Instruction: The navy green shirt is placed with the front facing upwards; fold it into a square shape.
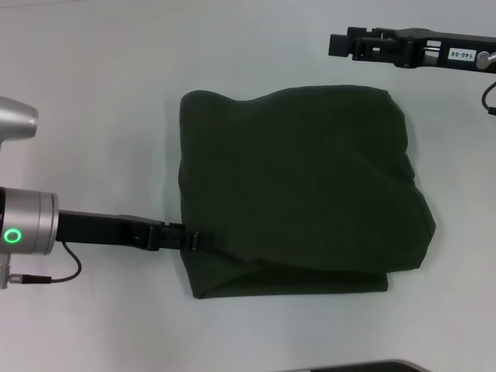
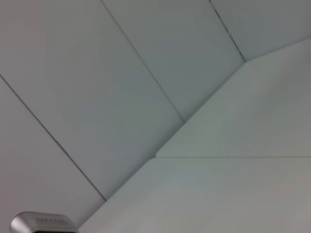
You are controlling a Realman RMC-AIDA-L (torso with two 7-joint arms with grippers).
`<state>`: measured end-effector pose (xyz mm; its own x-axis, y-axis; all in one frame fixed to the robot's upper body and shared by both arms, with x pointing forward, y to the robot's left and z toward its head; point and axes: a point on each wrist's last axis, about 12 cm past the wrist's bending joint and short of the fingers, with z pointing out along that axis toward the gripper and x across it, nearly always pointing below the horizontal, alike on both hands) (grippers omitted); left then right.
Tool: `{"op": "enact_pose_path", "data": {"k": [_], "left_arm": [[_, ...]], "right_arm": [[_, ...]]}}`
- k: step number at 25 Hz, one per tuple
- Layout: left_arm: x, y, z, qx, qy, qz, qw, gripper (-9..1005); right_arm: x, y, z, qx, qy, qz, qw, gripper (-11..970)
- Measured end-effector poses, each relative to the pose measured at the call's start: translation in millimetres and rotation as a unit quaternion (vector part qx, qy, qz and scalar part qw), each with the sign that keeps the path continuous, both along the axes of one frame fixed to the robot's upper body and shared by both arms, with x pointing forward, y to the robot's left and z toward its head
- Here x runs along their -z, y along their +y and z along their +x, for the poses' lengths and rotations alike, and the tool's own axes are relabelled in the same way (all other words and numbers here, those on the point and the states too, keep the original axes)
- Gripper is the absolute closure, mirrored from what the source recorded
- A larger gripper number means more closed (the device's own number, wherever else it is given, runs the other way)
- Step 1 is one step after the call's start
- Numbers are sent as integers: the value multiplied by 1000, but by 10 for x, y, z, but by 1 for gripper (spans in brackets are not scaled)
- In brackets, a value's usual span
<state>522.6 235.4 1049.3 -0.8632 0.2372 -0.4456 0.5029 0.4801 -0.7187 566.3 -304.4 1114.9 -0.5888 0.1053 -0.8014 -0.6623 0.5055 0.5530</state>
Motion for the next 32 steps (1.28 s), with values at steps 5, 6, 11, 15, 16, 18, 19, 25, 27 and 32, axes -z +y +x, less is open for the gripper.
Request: {"op": "enact_pose_path", "data": {"k": [5, 6, 11, 15, 16, 18, 19, 25, 27, 32], "left_arm": [[7, -7, -7, 4, 1, 3, 1000, 79], [9, -5, -12, 5, 0, 2, 1000, 78], [16, 5, -18, 4, 0, 3, 1000, 78], [14, 20, -29, 7, -1, 3, 1000, 77], [14, 33, -32, 6, -2, 3, 1000, 77], [16, 56, -43, 4, -1, 3, 1000, 77], [15, 67, -48, 3, -2, 2, 1000, 77], [-46, 162, -108, 11, 2, -18, 1000, 78], [-63, 206, -142, 11, 7, -21, 1000, 78], [-65, 275, -210, 16, 23, -21, 999, 78]], "right_arm": [[4, 5, 3, 1, 0, 0, 1000, 64], [4, 5, 4, 2, 0, 0, 1000, 64], [10, -1, 0, 3, 1, -1, 1000, 65], [12, -3, -2, 3, 1, -1, 1000, 65], [12, -4, -3, 4, 1, -1, 1000, 65], [12, -3, -3, 3, 1, -1, 1000, 65], [12, -3, -3, 3, 1, -1, 1000, 65], [10, -1, -7, 2, 1, 0, 1000, 65], [10, 0, -8, 1, 1, 0, 1000, 65], [12, -4, -12, 1, 2, 1, 1000, 65]]}}
